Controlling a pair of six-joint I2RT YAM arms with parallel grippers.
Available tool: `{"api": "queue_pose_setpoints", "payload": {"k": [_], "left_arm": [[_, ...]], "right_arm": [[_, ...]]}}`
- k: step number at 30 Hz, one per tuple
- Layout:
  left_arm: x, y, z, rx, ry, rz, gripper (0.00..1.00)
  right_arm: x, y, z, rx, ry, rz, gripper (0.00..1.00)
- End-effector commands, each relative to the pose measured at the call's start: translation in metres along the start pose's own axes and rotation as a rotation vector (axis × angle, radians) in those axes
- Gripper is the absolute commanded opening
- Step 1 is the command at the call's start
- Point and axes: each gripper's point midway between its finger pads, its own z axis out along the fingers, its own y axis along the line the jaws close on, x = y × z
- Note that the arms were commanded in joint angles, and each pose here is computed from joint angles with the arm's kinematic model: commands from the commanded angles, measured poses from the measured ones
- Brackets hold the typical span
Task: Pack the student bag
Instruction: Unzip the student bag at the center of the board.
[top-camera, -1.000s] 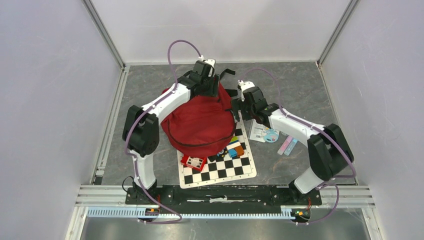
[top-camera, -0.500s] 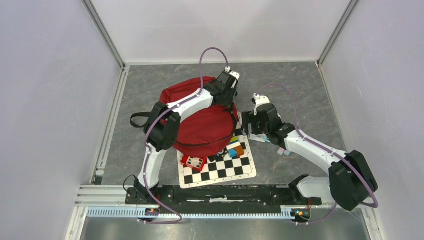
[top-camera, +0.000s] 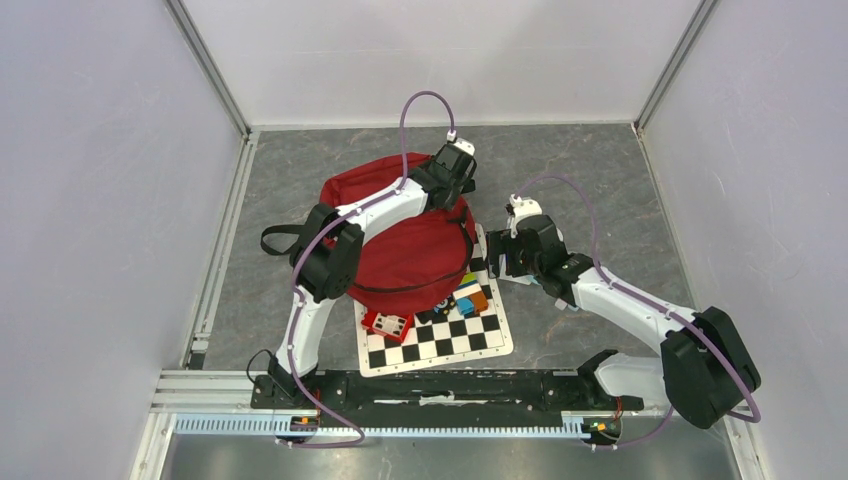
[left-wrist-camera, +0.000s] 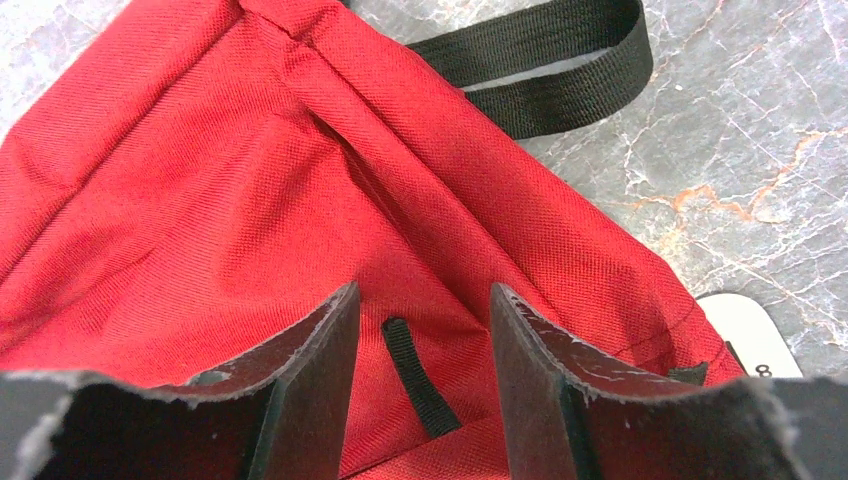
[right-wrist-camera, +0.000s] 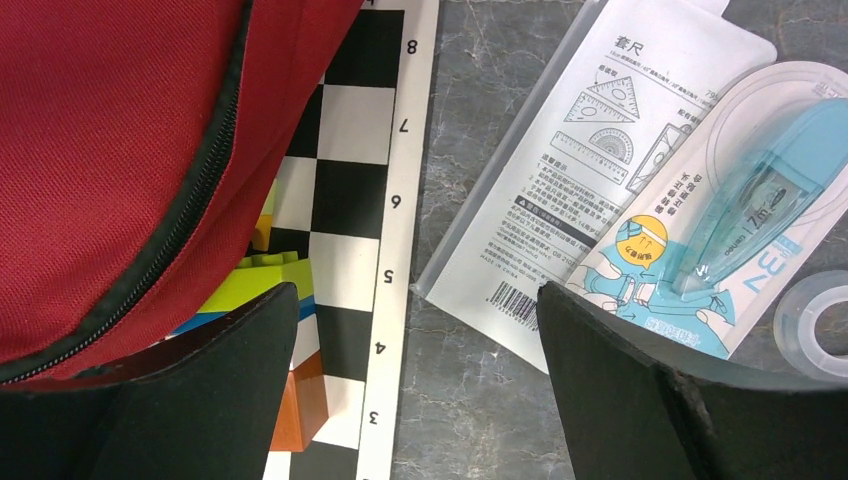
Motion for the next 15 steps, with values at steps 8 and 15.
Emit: {"api": "queue_pose_setpoints", "payload": {"k": [8, 15], "left_arm": [[-0.02, 0.008, -0.013, -0.028, -0.053, -0.004, 0.55], [0.008, -0.003, -0.007, 0.001, 0.022, -0.06, 0.45]], "right_arm": [[-0.01, 0.004, -0.002, -0.023, -0.039, 0.018, 0.93], [-0.005, 0.003, -0.002, -0.02, -0.029, 0.021, 0.93]]}}
